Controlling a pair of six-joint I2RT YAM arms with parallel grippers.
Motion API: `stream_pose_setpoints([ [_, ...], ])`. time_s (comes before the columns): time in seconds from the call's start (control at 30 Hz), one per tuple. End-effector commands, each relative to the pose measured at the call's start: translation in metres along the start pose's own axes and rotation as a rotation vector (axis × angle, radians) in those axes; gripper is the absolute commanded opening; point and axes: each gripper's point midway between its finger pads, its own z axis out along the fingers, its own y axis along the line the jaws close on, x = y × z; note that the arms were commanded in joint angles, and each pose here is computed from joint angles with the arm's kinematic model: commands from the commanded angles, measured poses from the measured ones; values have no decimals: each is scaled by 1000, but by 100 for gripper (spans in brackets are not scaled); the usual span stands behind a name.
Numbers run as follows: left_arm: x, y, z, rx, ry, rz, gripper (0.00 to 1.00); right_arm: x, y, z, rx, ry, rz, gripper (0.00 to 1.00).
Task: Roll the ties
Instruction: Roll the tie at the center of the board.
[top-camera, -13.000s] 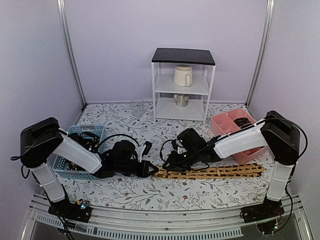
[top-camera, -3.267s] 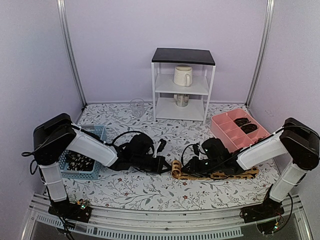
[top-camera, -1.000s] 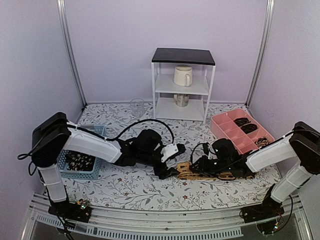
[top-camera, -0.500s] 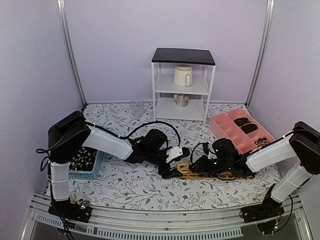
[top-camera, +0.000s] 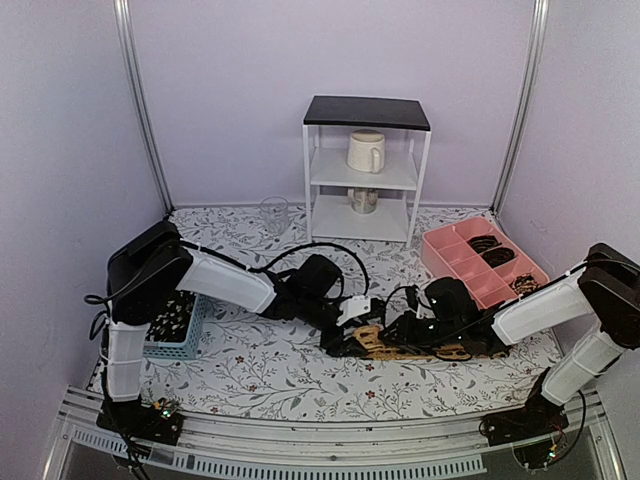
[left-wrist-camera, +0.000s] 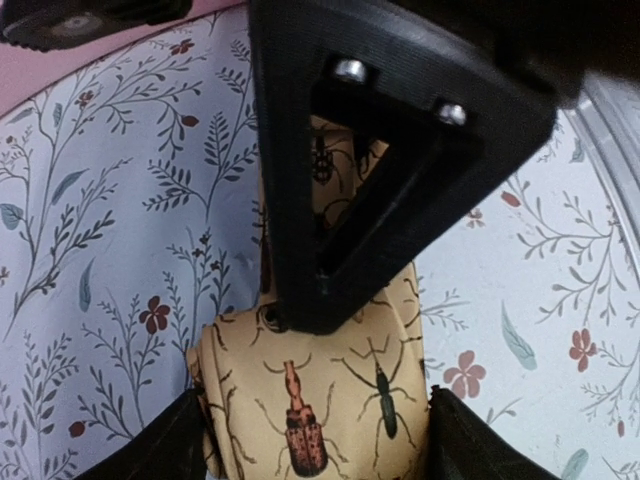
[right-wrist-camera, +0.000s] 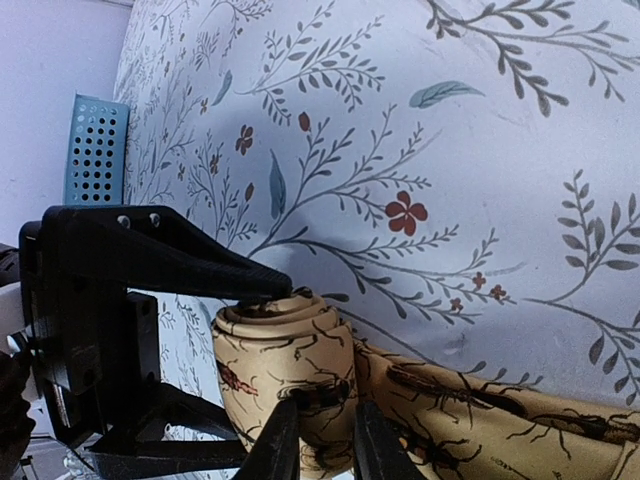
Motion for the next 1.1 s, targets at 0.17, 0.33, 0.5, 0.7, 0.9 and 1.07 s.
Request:
stream_pose_setpoints([
  [0.17,3,-22,-1,137,-11,23,62,2,-7,1,7,3,16,20],
  [0.33,7,-26,-1,144,-8,40,59,5,-6,0,-5,19,20,20],
  [0.5,5,-21,-3,103,-9,40,67,13,-8,-1,-14,48,29,20],
  [0.7,1,-16,2,27,8,51,76,18,-5,3,-39,77,38,21],
  [0.9,-3,-17,6,-21,4,66,78,19,-1,1,-62,83,57,21],
  [1.07,-5,-19,8,-20,-1,60,77,21,-1,1,-75,85,72,20],
])
